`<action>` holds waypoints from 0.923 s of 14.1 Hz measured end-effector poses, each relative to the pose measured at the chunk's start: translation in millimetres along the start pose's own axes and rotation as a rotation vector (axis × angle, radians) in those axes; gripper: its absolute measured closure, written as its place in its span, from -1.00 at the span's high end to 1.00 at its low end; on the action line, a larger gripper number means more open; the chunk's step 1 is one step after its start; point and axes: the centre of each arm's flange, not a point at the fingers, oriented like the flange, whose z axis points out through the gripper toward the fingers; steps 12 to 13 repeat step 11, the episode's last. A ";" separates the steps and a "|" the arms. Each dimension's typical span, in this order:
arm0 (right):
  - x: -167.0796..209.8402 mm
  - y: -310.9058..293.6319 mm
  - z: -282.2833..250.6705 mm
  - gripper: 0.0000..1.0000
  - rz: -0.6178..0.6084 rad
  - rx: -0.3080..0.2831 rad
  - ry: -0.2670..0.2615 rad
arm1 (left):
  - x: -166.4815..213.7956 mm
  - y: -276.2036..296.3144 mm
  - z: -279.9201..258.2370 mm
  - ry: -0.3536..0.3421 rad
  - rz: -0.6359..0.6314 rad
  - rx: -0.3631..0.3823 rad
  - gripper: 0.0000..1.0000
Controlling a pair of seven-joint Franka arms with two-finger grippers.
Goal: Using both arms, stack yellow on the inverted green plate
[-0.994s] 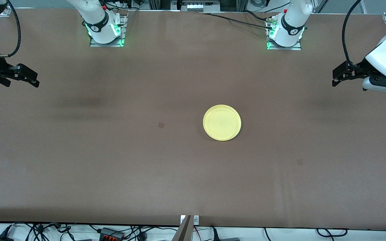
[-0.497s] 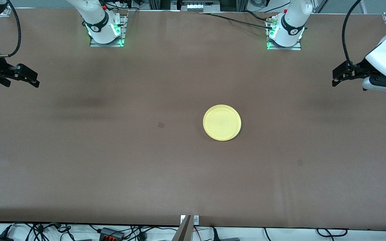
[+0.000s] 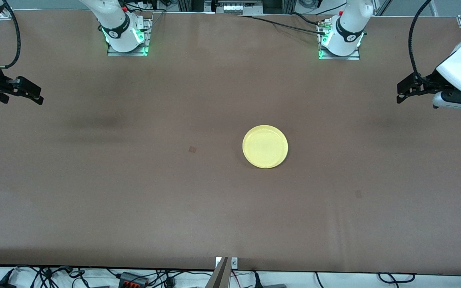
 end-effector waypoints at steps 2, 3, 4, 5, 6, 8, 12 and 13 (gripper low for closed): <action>0.0 1.5 0.1 1.00 0.003 0.000 0.000 | 0.1 1.0 0.0 0.000 0.002 0.000 1.00; -0.1 3.0 0.1 1.00 0.005 0.000 0.000 | 0.1 1.3 -0.1 0.000 0.002 0.000 1.00; -0.2 4.5 0.1 1.00 0.008 0.000 0.000 | 0.2 1.5 -0.2 0.000 0.003 0.000 1.00; -0.2 5.5 0.1 1.00 0.010 0.000 0.000 | 0.2 1.8 -0.2 0.000 0.003 0.000 1.00; -0.2 5.8 0.1 1.00 0.010 0.000 0.000 | 0.2 1.9 -0.2 0.000 0.003 0.000 1.00; -0.2 5.8 0.1 1.00 0.010 0.000 0.000 | 0.2 2.0 -0.2 0.000 0.004 0.000 1.00; -0.2 5.7 0.1 1.00 0.010 0.000 0.000 | 0.2 2.0 -0.3 0.001 0.004 0.000 1.00; -0.2 5.7 0.1 1.00 0.010 0.000 0.000 | 0.2 2.0 -0.3 0.001 0.004 0.000 1.00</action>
